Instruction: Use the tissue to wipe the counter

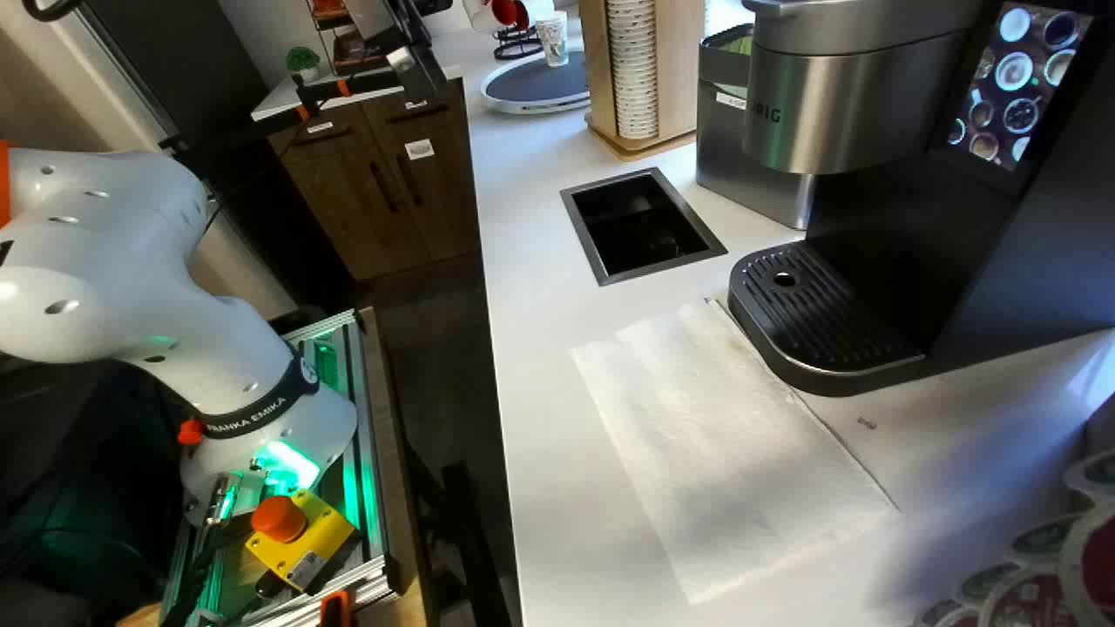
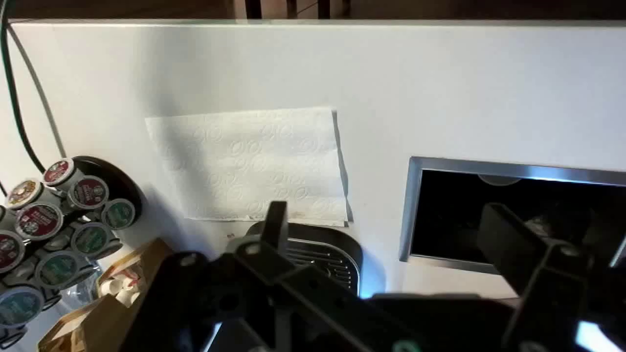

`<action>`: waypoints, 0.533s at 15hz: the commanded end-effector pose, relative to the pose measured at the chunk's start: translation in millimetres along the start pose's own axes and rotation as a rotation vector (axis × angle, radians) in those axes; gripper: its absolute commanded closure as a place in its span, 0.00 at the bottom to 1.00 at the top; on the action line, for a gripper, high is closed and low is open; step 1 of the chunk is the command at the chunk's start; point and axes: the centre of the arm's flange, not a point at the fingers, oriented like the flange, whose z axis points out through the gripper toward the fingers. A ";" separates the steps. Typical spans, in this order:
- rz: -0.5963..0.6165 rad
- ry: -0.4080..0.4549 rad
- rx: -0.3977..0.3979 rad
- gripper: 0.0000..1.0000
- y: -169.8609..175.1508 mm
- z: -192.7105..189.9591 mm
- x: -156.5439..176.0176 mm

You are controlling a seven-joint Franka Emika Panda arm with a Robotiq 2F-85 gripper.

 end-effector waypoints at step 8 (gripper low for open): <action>0.069 -0.047 0.024 0.00 19.9 19.7 3.7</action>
